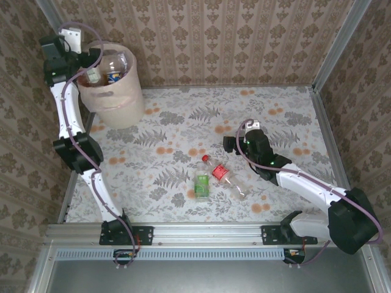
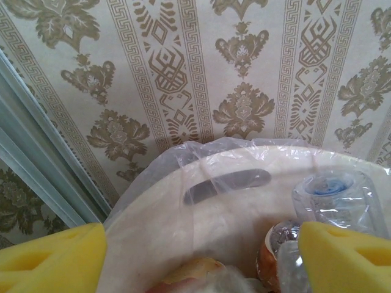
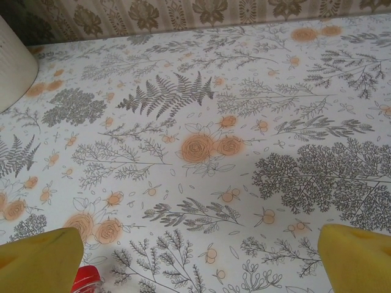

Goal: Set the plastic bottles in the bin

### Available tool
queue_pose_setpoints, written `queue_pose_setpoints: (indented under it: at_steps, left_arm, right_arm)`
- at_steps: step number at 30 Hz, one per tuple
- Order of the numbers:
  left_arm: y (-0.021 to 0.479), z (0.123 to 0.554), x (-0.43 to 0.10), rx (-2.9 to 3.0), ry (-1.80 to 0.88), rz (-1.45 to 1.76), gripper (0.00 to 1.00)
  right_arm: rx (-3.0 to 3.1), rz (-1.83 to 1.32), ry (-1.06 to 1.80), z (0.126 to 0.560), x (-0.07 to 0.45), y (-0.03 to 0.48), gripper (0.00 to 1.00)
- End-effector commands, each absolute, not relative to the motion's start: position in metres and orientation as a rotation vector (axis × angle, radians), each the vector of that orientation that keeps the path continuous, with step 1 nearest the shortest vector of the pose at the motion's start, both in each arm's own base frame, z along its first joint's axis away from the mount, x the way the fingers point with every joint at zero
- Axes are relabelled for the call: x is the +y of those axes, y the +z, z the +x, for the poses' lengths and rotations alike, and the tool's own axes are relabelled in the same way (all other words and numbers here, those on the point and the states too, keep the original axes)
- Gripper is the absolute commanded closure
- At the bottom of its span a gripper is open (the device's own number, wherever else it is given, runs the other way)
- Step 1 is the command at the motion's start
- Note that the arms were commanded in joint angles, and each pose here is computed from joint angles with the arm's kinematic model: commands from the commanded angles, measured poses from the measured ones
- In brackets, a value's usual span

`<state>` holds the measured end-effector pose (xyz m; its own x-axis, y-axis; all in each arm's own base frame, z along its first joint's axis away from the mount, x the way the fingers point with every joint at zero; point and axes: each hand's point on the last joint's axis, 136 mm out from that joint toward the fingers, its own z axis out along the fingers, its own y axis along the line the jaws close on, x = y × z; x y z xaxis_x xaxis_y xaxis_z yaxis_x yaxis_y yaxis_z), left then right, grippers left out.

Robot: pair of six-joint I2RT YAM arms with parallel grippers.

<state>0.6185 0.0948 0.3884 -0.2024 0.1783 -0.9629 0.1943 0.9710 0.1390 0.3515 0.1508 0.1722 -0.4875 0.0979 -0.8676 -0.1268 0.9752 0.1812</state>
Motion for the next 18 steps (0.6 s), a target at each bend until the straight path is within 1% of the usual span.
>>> queue_pose_setpoints:
  at_steps: [1,7,10,12,15,17,18]
  left_arm:
    - [0.409,0.616,0.093,1.742,0.018,0.291,0.17]
    - [0.413,0.613,0.091,1.748,-0.018,0.245,0.19]
    - [0.415,0.61,0.086,1.769,-0.017,0.195,0.18]
    - [0.415,0.608,0.08,1.786,0.007,0.165,0.16]
    - [0.419,0.602,0.058,1.796,0.046,0.16,0.08]
    - [0.422,0.596,0.043,1.794,0.069,0.151,0.01]
    - [0.427,0.591,0.036,1.784,0.071,0.144,0.0]
  right_arm:
    - [2.059,-0.041,0.268,0.348,0.151,0.179,0.0]
    - [2.063,-0.037,0.271,0.347,0.151,0.177,0.0]
    - [2.081,-0.043,0.281,0.344,0.152,0.174,0.0]
    - [2.112,-0.056,0.292,0.34,0.154,0.169,0.0]
    - [2.179,-0.049,0.303,0.332,0.154,0.16,0.0]
    - [2.24,-0.065,0.319,0.32,0.156,0.152,0.0]
    - [2.265,-0.081,0.322,0.314,0.158,0.148,0.0]
